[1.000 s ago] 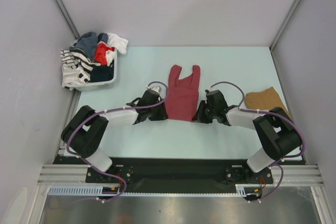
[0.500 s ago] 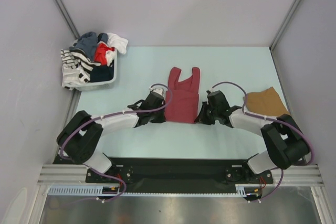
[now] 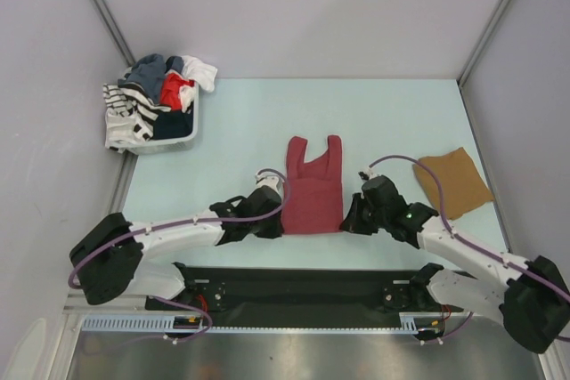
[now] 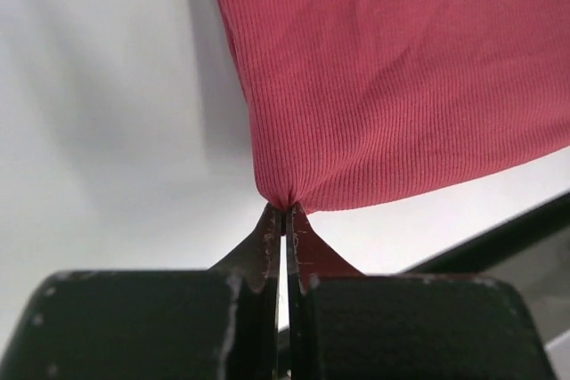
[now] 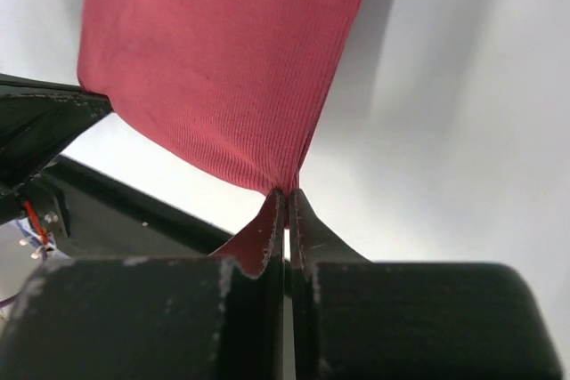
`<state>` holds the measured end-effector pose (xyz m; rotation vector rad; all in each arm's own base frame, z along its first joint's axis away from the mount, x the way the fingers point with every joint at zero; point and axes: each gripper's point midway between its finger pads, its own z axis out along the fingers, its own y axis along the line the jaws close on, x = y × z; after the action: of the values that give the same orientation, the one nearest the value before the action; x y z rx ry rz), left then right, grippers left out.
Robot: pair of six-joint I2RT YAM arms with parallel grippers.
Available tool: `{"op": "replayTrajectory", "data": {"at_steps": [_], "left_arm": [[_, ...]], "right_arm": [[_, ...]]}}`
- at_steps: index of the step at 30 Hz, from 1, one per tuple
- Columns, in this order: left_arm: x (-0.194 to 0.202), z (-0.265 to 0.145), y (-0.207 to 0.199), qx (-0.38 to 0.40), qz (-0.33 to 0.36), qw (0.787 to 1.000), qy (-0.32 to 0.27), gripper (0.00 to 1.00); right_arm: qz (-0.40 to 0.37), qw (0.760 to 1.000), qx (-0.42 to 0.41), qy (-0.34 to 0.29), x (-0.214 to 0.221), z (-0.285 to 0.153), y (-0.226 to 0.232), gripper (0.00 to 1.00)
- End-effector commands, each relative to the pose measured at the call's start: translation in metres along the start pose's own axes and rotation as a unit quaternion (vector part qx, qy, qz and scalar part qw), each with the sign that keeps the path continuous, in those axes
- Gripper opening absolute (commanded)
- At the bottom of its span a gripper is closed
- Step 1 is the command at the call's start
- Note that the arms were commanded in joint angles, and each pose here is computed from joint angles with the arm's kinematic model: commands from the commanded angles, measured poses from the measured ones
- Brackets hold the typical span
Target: Fold and stack the tank tops
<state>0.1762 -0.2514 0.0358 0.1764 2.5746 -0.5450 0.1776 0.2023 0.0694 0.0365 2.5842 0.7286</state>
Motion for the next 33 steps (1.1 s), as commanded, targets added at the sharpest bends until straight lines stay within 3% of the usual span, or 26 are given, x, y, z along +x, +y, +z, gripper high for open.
{"op": "replayTrajectory", "data": {"at_steps": [1, 6, 13, 21, 33], "left_arm": [[0.005, -0.016, -0.007, 0.001, -0.007, 1.0, -0.004, 0.0], [0.001, -0.036, -0.015, 0.015, -0.01, 1.0, -0.016, 0.0], [-0.042, -0.068, -0.036, 0.011, 0.025, 0.998, -0.049, 0.0], [-0.08, -0.069, -0.051, 0.021, 0.044, 0.997, -0.052, 0.0], [-0.135, -0.055, -0.042, 0.018, 0.04, 0.997, -0.056, 0.0]], "right_arm": [[0.001, 1.0, 0.018, 0.003, 0.006, -0.02, -0.001, 0.01], [-0.01, 1.0, 0.021, -0.001, 0.009, -0.033, 0.003, 0.0], [-0.043, 0.998, 0.023, -0.027, -0.022, -0.054, 0.024, 0.0], [-0.063, 0.996, 0.027, -0.054, -0.074, -0.063, 0.042, 0.0], [-0.057, 0.996, 0.029, -0.065, -0.121, -0.048, 0.038, 0.0]]}}
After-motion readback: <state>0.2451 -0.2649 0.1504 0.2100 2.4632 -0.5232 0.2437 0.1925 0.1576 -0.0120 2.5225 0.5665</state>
